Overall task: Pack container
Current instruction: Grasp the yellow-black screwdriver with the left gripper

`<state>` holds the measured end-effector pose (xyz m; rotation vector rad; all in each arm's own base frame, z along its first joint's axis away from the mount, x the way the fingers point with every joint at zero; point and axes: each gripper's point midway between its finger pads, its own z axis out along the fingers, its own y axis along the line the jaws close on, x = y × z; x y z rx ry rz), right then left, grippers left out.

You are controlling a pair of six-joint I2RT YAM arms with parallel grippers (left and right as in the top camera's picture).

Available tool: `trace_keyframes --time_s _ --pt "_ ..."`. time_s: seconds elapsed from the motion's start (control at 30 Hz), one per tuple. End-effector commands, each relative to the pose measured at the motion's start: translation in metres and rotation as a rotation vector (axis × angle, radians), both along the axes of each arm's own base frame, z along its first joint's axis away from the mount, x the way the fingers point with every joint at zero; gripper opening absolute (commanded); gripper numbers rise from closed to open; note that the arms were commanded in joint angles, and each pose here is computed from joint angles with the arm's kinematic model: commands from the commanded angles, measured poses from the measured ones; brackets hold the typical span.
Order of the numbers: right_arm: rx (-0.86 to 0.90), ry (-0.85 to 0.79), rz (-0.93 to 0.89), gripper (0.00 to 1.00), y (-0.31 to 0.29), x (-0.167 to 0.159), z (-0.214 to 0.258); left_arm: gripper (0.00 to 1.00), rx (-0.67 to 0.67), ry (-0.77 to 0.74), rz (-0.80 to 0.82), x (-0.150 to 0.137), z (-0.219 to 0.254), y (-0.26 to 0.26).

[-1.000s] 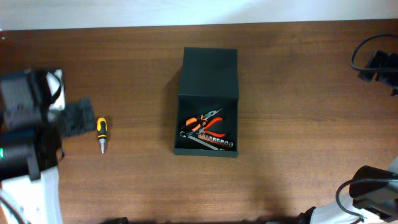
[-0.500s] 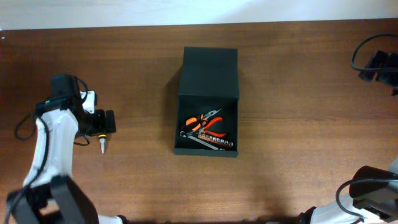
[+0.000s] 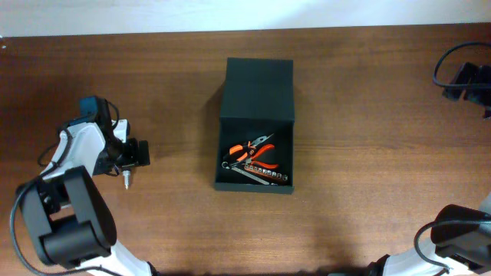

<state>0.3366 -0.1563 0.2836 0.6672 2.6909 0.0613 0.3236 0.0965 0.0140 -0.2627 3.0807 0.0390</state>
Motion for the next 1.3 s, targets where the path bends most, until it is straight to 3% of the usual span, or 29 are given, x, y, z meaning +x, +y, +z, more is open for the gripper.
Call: trace_keyframes --time_s 0.0,0.33,0.77,0.87,0.93,1.1,1.17,1.27 --pt "-0.018 0.011 0.024 0.99 0.001 -0.003 0.001 0.99 0.000 0.035 -0.011 -0.003 -0.015 0.003" --pt "-0.010 0.028 0.031 0.99 0.003 -0.006 -0.001 0.99 0.002 0.025 -0.007 0.000 -0.021 0.005" --pt "0.001 0.050 0.034 0.99 0.006 -0.012 -0.003 1.00 -0.054 0.163 0.005 -0.022 -0.060 -0.004" --pt "0.004 0.056 0.034 0.99 0.007 -0.013 -0.003 0.91 -0.062 0.166 0.005 -0.023 -0.060 -0.006" --pt "0.007 0.060 0.034 0.99 0.007 -0.014 -0.004 0.75 -0.064 0.171 0.005 -0.024 -0.059 -0.006" --pt "0.013 0.071 0.034 0.99 0.009 -0.017 -0.004 0.57 -0.064 0.173 0.005 -0.024 -0.059 -0.006" --pt "0.013 0.072 0.034 0.99 0.009 -0.017 -0.005 0.45 -0.064 0.173 0.005 -0.024 -0.059 -0.006" --pt "0.014 0.074 0.034 0.99 0.009 -0.017 -0.005 0.38 -0.064 0.173 0.005 -0.024 -0.059 -0.006"
